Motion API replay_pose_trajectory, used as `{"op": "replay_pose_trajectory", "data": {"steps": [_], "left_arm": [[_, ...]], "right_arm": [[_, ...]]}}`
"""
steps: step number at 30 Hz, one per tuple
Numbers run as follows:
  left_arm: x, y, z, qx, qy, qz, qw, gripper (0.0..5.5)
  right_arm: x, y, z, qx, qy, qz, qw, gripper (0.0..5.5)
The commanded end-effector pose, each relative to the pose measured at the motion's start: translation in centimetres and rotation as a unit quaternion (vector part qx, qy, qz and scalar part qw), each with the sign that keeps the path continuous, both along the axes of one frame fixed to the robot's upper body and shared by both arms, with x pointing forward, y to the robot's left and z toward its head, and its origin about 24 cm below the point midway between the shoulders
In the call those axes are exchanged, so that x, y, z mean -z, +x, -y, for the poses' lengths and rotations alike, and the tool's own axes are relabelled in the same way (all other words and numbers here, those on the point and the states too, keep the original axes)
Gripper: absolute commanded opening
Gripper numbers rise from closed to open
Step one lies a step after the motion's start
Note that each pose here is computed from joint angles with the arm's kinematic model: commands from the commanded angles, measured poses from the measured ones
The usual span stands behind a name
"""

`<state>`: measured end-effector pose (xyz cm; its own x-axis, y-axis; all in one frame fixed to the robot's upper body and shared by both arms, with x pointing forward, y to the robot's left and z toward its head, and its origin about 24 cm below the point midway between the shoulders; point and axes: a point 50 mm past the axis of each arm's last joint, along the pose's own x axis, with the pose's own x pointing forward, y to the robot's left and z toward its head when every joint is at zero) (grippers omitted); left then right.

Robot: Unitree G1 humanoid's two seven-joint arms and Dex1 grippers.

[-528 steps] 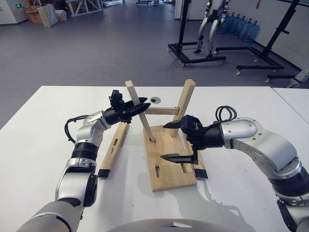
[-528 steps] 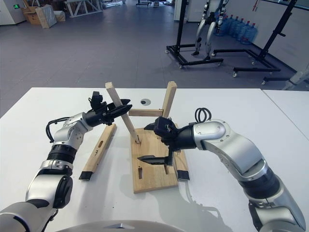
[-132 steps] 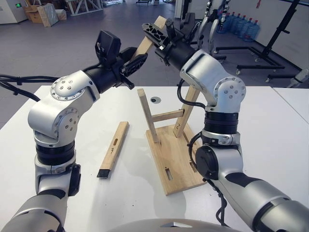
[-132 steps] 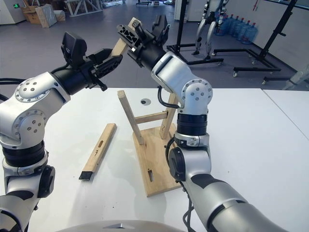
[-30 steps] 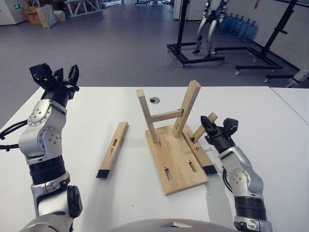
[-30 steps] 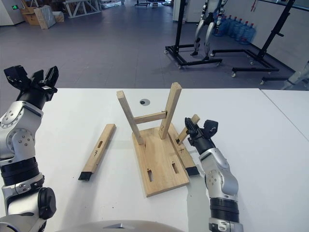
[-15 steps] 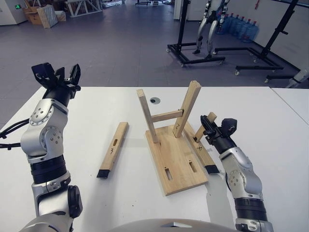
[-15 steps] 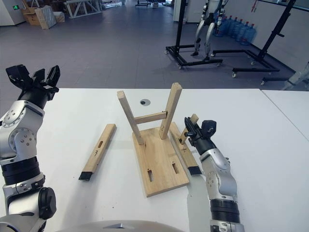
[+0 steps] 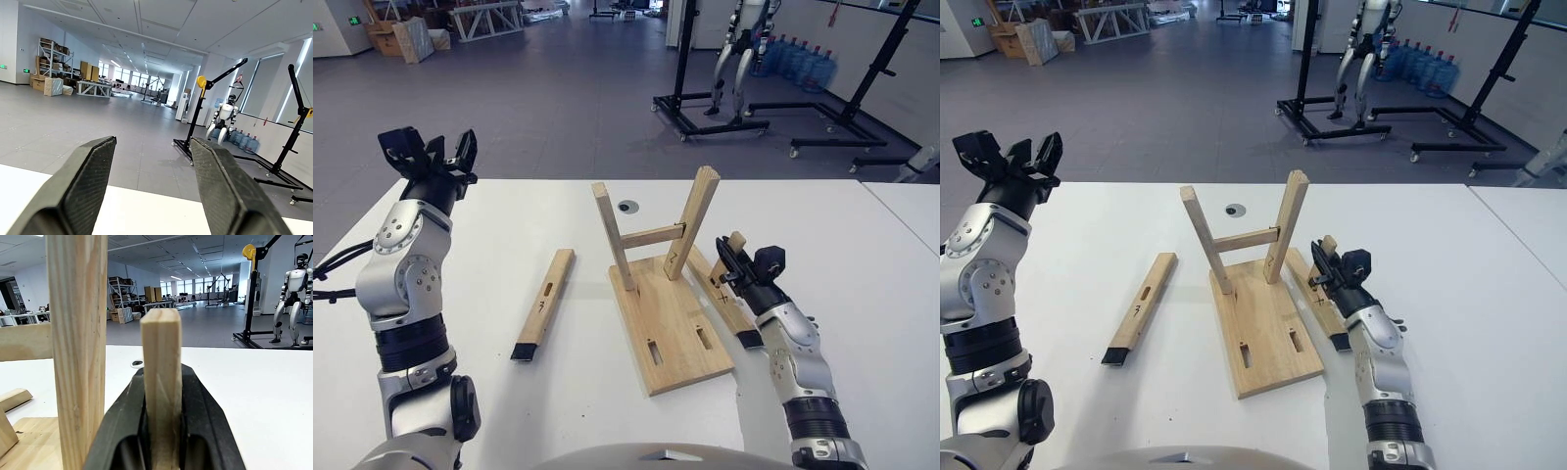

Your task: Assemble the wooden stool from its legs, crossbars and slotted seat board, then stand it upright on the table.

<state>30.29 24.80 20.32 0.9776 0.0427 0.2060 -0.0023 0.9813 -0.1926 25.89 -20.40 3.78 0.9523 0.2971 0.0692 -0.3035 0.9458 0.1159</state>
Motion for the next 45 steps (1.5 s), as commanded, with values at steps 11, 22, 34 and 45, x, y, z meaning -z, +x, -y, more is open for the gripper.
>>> {"op": "replay_pose_trajectory", "data": {"steps": [11, 22, 34, 45], "left_arm": [[-0.3, 0.3, 0.2, 0.004, 0.005, 0.006, 1.0, 2.75], [-0.3, 0.3, 0.2, 0.002, 0.007, 0.004, 1.0, 2.75], [-0.4, 0.0, -0.3, -0.002, 0.014, 0.002, 1.0, 2.75], [-0.2, -0.5, -0.6, -0.011, 0.015, -0.004, 1.0, 2.75]], "right_arm": [[9.0, -4.9, 0.8, 0.001, -0.048, -0.217, 0.975, 0.4], [8.6, -4.3, 1.5, 0.003, -0.061, -0.227, 0.972, 2.34], [-6.0, -1.8, 4.9, -0.115, -0.109, -0.115, 0.981, 2.34], [-5.7, -5.3, 4.8, -0.159, -0.24, -0.202, 0.936, 2.34]]}}
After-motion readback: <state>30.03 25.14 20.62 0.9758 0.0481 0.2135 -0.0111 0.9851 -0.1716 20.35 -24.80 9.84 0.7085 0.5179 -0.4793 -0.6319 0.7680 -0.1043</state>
